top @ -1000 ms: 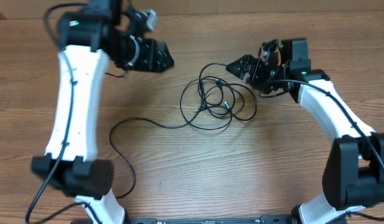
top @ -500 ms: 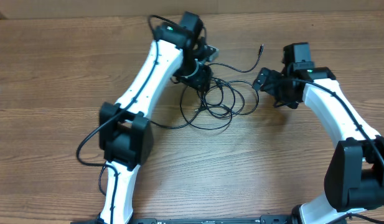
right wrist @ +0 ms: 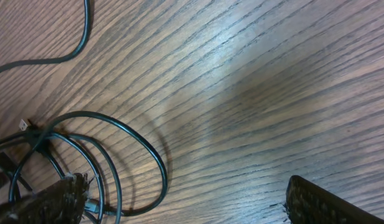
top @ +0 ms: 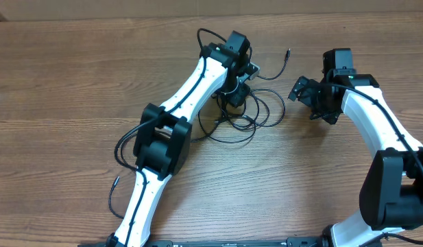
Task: Untangle cables
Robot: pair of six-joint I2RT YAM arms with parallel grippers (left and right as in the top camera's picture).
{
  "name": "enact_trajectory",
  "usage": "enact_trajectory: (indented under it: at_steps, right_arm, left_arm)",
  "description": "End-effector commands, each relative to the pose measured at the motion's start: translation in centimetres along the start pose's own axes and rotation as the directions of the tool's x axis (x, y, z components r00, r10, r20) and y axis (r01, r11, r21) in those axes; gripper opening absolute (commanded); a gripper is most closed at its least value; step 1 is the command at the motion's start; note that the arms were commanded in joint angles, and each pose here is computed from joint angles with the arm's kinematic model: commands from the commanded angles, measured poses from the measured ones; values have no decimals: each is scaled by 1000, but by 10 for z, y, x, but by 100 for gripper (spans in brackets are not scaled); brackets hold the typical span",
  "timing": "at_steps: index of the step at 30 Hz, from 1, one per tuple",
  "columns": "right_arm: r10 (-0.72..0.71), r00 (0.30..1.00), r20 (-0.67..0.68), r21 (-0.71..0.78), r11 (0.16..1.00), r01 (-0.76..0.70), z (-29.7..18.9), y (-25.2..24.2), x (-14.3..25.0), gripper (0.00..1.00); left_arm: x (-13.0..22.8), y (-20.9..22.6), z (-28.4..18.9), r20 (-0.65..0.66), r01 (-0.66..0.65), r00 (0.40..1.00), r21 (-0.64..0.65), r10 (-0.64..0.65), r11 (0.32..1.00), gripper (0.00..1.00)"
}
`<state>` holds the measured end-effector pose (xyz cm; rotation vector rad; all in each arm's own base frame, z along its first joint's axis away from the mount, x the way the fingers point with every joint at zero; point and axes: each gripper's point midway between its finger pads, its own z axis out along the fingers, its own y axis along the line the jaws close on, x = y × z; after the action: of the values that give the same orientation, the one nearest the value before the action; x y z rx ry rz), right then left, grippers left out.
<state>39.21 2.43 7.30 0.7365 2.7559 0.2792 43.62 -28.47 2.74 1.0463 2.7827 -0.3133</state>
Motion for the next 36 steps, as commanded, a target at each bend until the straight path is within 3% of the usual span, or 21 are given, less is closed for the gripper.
enact_trajectory:
  at_steps: [1,4,6,10,14,17,21,26,32,36]
  right_arm:
    - [11,1000,-14,-10,1000,-12,3,4,3,100]
    - [9,999,-35,-44,999,-10,3,10,7,100]
    - [6,999,-51,-69,998,-10,3,15,10,100]
    - [-7,998,-66,-102,995,0,2,24,14,100]
    - [-9,998,-66,-102,995,2,2,25,15,100]
    - [-10,997,-76,-116,993,1,2,27,17,100]
    - [-22,989,-145,-224,974,-11,-2,46,29,100]
    - [-46,975,-217,-347,937,-32,-11,67,41,100]
    - [-88,959,-268,-480,876,-53,-25,90,49,100]
    - [-96,962,-256,-497,866,-46,-26,94,46,100]
  left_arm:
    - [14,14,28,-68,15,998,-50,-18,999,48]
    - [17,15,37,-79,18,997,-49,-22,999,45]
    - [17,15,38,-81,19,996,-48,-22,999,6]
    - [10,13,21,-59,16,998,-49,-19,999,4]
    - [-11,14,-31,16,18,1000,-65,-17,998,4]
    - [-35,16,-92,139,51,989,-86,-39,995,4]
    - [-64,20,-177,349,134,933,-97,-92,986,4]
    - [-87,22,-279,600,216,790,-77,-128,973,4]
    - [-103,26,-408,862,289,483,8,-153,957,4]
    - [-96,28,-489,955,286,282,9,-93,958,4]
